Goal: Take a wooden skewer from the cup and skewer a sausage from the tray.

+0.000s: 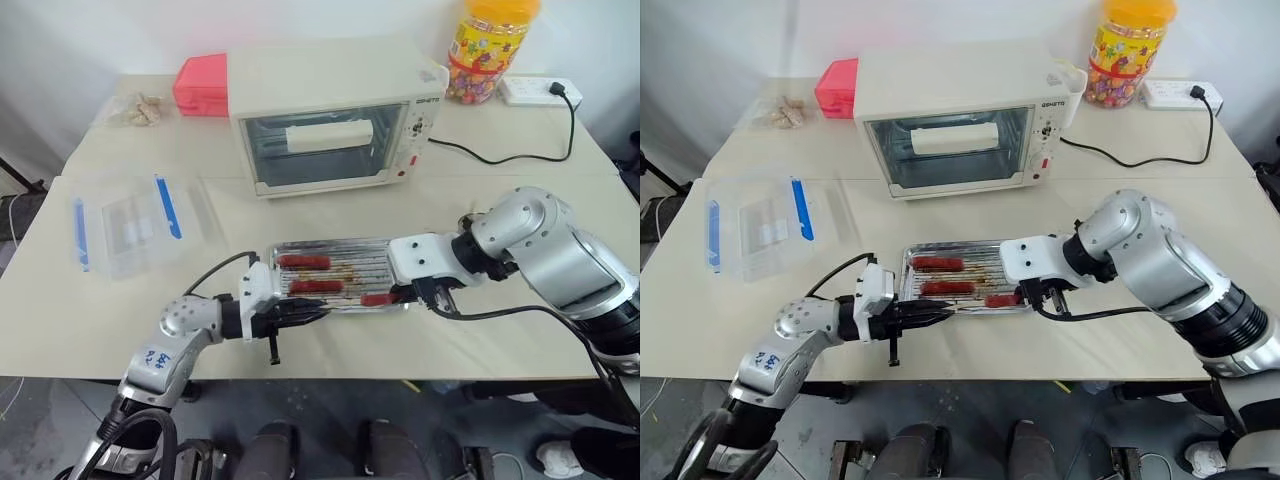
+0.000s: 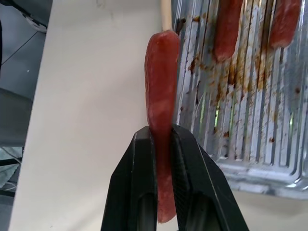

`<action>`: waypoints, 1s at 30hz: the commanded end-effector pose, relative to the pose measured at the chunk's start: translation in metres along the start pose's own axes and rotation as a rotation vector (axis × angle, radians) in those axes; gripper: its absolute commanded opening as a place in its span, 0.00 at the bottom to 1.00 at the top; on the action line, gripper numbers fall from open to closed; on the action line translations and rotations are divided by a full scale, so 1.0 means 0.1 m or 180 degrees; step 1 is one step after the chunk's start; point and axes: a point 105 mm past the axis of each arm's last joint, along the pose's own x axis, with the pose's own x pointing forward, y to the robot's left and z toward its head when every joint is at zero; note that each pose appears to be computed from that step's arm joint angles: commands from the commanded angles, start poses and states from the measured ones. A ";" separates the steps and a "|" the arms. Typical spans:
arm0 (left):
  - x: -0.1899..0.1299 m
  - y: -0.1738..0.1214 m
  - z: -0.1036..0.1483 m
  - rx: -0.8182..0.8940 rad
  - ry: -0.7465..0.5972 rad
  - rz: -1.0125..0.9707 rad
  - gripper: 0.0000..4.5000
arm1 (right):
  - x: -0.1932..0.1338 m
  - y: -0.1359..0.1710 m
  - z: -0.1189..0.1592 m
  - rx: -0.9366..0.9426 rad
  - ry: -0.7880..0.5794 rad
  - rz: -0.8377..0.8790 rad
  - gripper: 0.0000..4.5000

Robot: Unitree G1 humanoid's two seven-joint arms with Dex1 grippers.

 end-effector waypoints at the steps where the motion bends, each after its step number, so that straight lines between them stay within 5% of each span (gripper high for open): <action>1: 0.23 -0.07 0.04 0.0017 0.0057 -0.0269 0.00 | 0.00 -0.02 0.20 -0.0293 -0.0064 0.0019 0.02; 20: 0.47 -0.08 0.13 -0.0001 0.0066 -0.0367 0.00 | 0.05 -0.08 0.28 -0.0236 -0.0070 -0.0071 0.02; 30: 0.13 -0.04 0.14 0.0085 0.0046 -0.0115 0.00 | -0.21 -0.05 -0.03 -0.0103 0.0115 -0.0114 0.74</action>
